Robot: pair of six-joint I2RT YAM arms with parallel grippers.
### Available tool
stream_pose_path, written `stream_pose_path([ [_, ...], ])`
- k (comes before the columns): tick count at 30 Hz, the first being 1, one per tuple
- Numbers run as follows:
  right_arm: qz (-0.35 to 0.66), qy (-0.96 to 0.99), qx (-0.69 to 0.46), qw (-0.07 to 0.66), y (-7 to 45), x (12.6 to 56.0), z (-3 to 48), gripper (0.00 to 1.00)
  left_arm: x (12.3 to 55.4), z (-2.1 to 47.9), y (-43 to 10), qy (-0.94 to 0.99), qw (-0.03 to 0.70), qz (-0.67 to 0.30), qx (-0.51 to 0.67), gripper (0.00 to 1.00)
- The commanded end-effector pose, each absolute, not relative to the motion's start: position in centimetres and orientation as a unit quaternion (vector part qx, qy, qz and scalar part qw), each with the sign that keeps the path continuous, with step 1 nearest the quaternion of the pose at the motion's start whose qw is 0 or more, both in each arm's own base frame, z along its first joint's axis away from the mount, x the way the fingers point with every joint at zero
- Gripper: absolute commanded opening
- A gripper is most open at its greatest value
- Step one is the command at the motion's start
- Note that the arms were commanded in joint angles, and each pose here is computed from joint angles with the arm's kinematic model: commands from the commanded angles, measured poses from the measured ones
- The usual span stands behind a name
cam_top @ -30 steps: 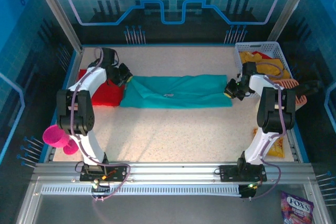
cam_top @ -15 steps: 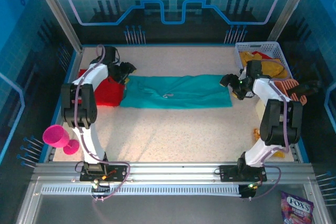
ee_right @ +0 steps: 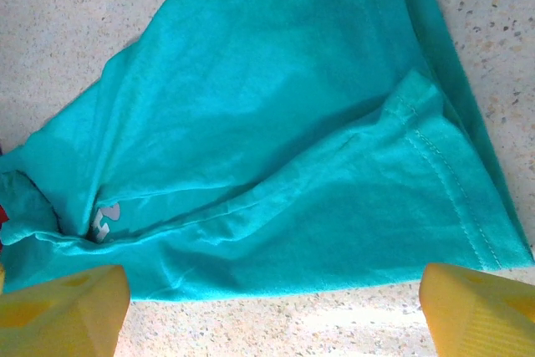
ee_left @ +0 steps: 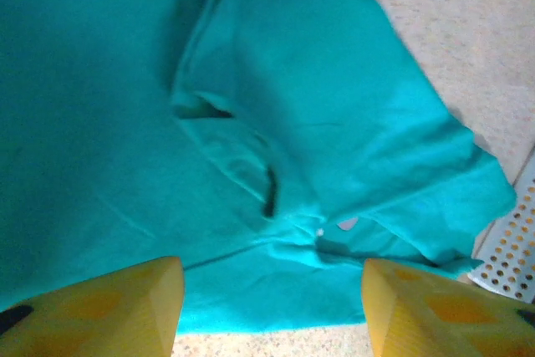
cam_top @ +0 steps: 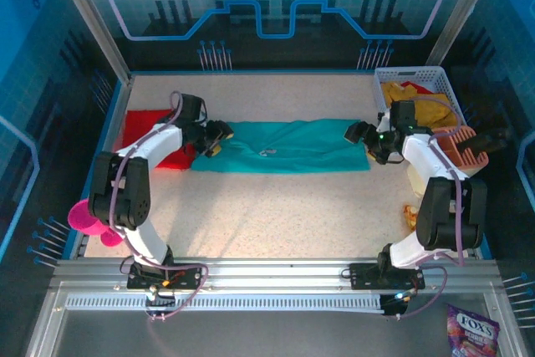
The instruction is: Fold and stack the t-shirts
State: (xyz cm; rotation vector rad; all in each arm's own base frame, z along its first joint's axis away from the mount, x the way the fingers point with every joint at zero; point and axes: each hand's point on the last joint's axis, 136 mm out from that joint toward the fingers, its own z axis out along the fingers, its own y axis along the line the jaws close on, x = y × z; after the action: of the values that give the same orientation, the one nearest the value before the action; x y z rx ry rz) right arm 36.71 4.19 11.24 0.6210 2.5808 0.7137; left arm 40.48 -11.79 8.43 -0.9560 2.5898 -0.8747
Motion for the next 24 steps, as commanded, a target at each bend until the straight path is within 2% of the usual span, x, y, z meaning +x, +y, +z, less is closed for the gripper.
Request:
stream_pose_path([
  [1, 0.258, 0.925, 0.206, 0.187, 4.8, 35.6, 11.4, 0.91, 41.9, 7.9, -12.5, 0.87, 0.133, -0.322, -0.347, 0.59],
  [6, 0.256, 0.926, 0.206, 0.183, 4.8, 35.5, 11.1, 0.91, 43.4, 6.8, -13.9, 0.858, 0.126, -0.344, -0.359, 0.59],
  [10, 0.256, 0.927, 0.208, 0.181, 4.6, 35.6, 11.0, 0.9, 44.3, 5.6, -15.0, 0.857, 0.115, -0.347, -0.363, 0.53],
  [13, 0.254, 0.926, 0.212, 0.179, 4.3, 35.8, 10.7, 0.9, 45.1, 4.9, -15.4, 0.852, 0.115, -0.352, -0.371, 0.37],
  [15, 0.253, 0.927, 0.214, 0.178, 4.2, 35.9, 10.6, 0.9, 45.8, 4.8, -15.5, 0.849, 0.115, -0.355, -0.374, 0.21],
  [17, 0.253, 0.927, 0.214, 0.177, 4.1, 35.9, 10.5, 0.9, 46.5, 5.1, -15.5, 0.849, 0.12, -0.354, -0.373, 0.09],
  [24, 0.24, 0.929, 0.224, 0.17, 3.5, 36.4, 9.4, 0.89, 48.0, 7.1, -15.1, 0.864, 0.143, -0.329, -0.353, 0.02],
])
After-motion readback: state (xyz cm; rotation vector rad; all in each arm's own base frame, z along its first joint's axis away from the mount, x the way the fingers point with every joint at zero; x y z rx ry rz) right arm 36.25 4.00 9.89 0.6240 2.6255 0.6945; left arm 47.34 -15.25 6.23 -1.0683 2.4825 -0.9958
